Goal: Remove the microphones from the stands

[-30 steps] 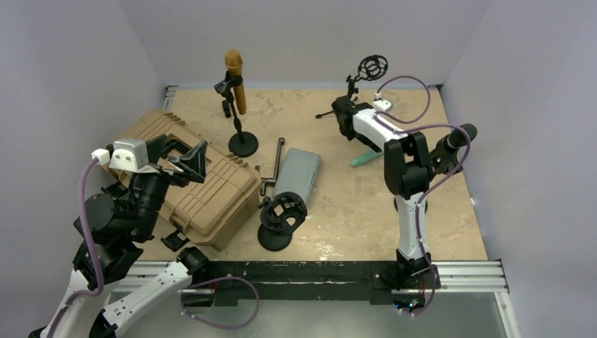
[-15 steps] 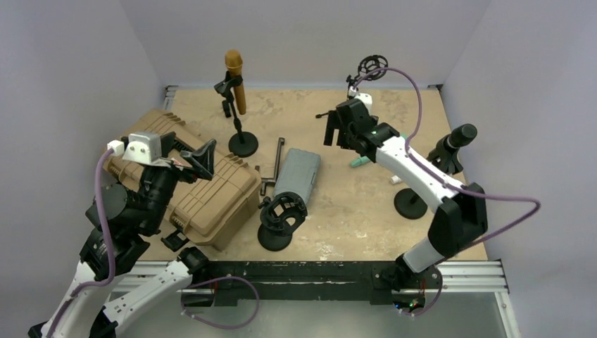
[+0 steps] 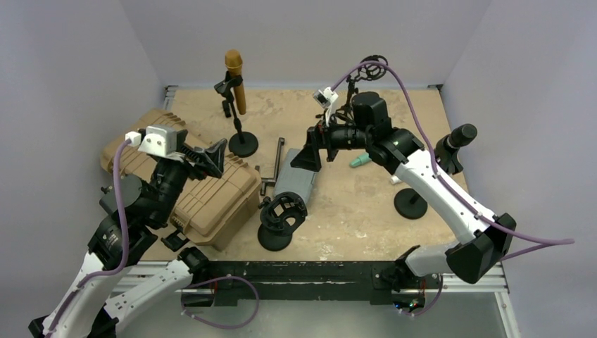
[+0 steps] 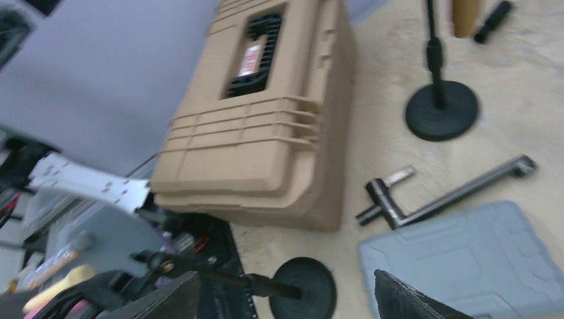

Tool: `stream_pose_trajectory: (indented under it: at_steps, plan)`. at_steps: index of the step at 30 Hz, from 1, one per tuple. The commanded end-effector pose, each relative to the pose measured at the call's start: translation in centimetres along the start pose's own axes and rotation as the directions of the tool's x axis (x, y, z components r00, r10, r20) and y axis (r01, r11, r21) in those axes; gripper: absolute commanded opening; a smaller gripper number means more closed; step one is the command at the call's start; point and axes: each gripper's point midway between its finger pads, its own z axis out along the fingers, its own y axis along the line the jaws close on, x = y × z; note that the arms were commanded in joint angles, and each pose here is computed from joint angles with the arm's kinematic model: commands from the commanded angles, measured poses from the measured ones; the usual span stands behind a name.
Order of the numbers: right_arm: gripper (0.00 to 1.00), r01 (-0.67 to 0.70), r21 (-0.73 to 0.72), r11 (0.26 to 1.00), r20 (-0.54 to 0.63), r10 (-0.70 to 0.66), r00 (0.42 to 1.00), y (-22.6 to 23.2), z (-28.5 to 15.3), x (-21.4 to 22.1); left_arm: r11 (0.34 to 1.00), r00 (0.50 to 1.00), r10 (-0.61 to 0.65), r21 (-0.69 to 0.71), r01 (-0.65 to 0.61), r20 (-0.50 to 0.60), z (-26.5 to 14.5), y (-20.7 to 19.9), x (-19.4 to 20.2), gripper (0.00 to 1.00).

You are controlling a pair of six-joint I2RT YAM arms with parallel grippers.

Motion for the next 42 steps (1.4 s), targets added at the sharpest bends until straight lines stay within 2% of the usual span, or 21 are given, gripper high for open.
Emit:
stream_pose_trajectory:
  at_steps: [1, 5, 10, 23, 32, 37, 42]
  plan:
    - [0.98, 0.131, -0.288, 0.949, 0.015, -0.133, 0.991, 5.3, -1.2, 0.0, 1.0, 1.0, -0.013, 0.026, 0.013, 0.008, 0.5, -0.7, -0.1, 1.0]
    - [0.97, 0.104, -0.361, 0.927, -0.017, -0.118, 0.993, 6.0, -0.4, 0.4, 0.999, 1.0, -0.003, 0.037, 0.003, -0.003, 0.7, -1.0, 0.2, 1.0]
    - [0.97, 0.079, -0.404, 0.911, -0.066, -0.115, 0.991, 6.6, 1.6, 1.3, 0.996, 1.0, 0.006, 0.091, -0.004, -0.018, 0.9, -2.0, 0.5, 1.0]
    - [0.95, 0.036, -0.51, 0.859, -0.165, -0.14, 0.976, 9.9, 6.1, 4.1, 0.993, 1.0, -0.003, 0.122, 0.006, -0.024, 0.8, -2.6, 0.5, 1.0]
    - [0.93, 0.028, -0.548, 0.836, -0.201, -0.164, 0.966, 10.3, 6.5, 5.3, 0.991, 1.0, -0.008, 0.132, 0.011, -0.022, 0.7, -2.8, 0.3, 1.0]
    - [0.94, 0.031, -0.63, 0.776, -0.204, -0.204, 0.957, 10.9, 6.0, 6.3, 0.991, 1.0, -0.011, 0.133, 0.014, -0.022, 0.6, -2.8, 0.3, 1.0]
    - [0.95, 0.034, -0.665, 0.746, -0.204, -0.225, 0.953, 11.2, 6.1, 6.1, 0.991, 1.0, -0.01, 0.136, 0.013, -0.026, 0.7, -2.9, 0.4, 1.0]
